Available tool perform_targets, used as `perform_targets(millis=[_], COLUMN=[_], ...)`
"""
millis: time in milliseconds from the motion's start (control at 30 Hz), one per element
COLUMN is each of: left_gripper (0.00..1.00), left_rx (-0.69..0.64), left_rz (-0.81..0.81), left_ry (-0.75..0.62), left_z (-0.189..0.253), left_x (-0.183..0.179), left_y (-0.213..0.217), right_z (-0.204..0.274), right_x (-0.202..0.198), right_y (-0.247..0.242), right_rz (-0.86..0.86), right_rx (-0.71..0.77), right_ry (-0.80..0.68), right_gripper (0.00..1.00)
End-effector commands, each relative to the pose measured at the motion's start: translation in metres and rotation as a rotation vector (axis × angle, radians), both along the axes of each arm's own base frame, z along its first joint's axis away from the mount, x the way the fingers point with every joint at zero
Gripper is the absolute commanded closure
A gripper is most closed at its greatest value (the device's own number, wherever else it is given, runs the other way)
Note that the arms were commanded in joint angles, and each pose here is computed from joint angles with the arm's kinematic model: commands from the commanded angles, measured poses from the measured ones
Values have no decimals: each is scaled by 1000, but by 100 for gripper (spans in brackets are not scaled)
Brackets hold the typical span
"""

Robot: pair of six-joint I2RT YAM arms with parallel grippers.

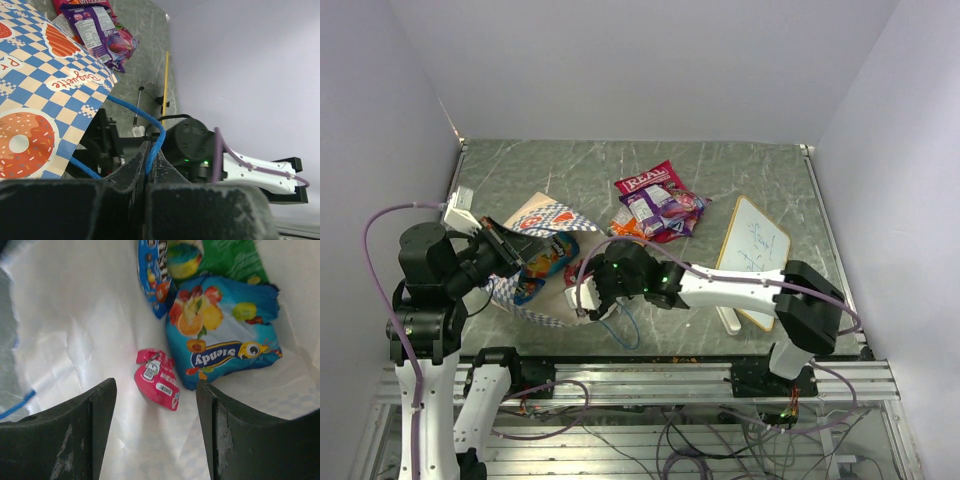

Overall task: Take the snacks out of the paper bag
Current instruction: Take out the snack from the paper bag.

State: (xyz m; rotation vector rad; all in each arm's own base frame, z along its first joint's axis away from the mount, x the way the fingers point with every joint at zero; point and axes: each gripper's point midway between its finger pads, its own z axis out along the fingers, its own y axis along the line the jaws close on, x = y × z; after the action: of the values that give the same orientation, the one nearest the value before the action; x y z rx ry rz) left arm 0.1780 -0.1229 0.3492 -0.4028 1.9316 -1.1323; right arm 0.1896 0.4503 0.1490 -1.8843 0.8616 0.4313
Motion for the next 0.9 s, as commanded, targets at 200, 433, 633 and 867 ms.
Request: perform_targets(millis=[200, 433, 633, 867], left_gripper=[93, 93, 93, 93], left_rx=[-38, -37, -15, -14], left_rz=[-58, -67, -69, -67], left_ry=[-64, -63, -64, -39], left_z=[14, 11, 9, 0], left_x=[-12, -13, -12, -15], left_y=[-9, -10, -9, -9], right_z=[-56, -79, -98, -92], right_x=[41, 51, 59, 61], right_y=[17, 40, 42, 49], right_rz=[-87, -122, -156, -150], right_rx=[-135, -141, -177, -173], right_ry=[-111, -57, -54, -56], right_gripper=[35, 40, 53, 80])
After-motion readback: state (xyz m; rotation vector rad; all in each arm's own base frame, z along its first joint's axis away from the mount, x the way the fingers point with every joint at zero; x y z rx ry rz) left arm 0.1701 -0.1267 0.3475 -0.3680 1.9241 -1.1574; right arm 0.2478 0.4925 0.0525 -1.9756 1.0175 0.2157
